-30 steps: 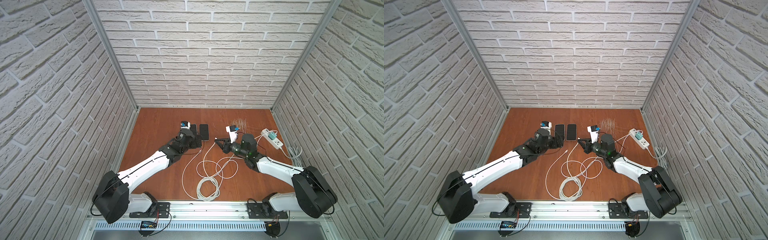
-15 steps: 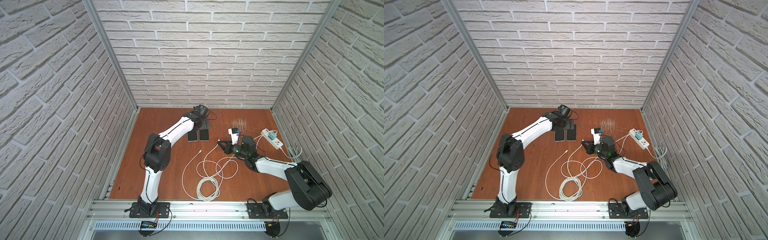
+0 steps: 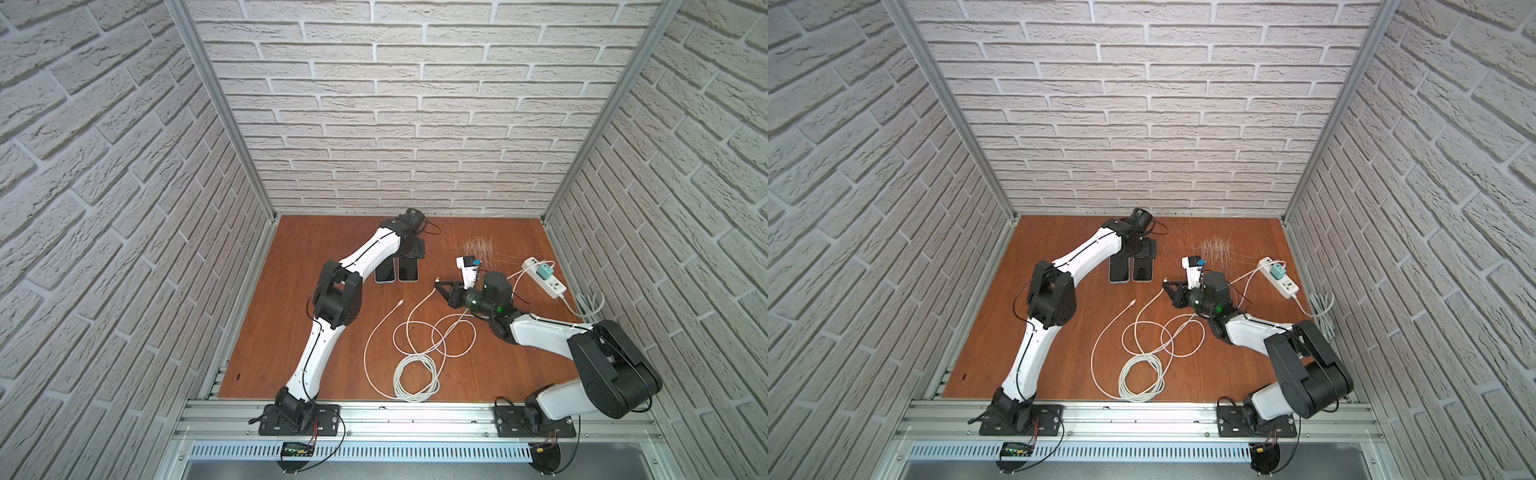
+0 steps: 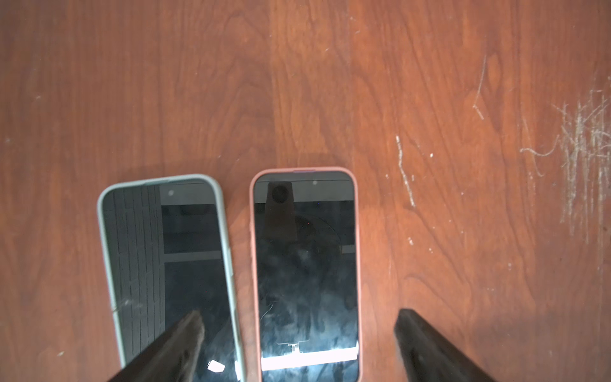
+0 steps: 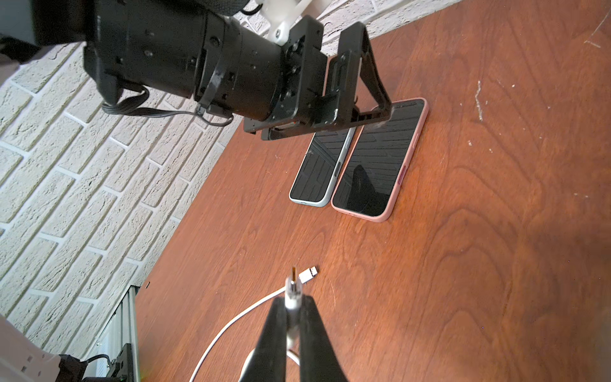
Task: Plug the charging cable into the phone
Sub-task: Pick up the phone at the center of the board.
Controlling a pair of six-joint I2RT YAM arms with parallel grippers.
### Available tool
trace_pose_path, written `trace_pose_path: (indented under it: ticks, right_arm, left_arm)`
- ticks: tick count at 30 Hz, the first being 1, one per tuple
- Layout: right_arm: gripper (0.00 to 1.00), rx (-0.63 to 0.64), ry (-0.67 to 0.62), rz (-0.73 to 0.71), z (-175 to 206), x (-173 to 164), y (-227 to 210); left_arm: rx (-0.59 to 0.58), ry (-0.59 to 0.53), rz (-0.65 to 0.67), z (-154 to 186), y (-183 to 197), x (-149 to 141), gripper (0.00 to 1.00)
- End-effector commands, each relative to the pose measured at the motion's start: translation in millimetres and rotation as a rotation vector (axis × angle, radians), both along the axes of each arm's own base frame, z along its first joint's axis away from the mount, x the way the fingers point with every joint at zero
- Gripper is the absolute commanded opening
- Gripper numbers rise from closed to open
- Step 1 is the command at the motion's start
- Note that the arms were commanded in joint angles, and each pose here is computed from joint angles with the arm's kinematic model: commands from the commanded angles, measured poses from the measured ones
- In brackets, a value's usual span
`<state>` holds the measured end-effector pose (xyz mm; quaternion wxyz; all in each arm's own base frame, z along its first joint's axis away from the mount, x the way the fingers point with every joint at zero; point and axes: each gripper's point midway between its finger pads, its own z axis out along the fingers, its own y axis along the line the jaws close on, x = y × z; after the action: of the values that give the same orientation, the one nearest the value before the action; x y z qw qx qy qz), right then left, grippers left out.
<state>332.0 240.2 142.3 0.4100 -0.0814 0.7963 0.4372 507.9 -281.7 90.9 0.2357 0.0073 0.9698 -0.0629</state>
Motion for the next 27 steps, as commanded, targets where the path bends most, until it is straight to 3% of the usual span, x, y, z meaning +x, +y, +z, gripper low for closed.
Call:
trace_pose_path:
  ticks: [1, 20, 27]
  right_arm:
    - [0.03, 0.024, -0.044, 0.009, 13, 5, 3]
    - [0.03, 0.024, -0.038, 0.008, 12, 6, 3]
    - [0.03, 0.025, -0.034, 0.006, 12, 7, 2]
  left_arm:
    - [0.017, 0.028, -0.027, -13, -6, 1, 0.96]
    - [0.027, 0.072, -0.038, -55, -17, 5, 0.93]
    - [0.09, 0.11, 0.022, -73, -2, 0, 0.93]
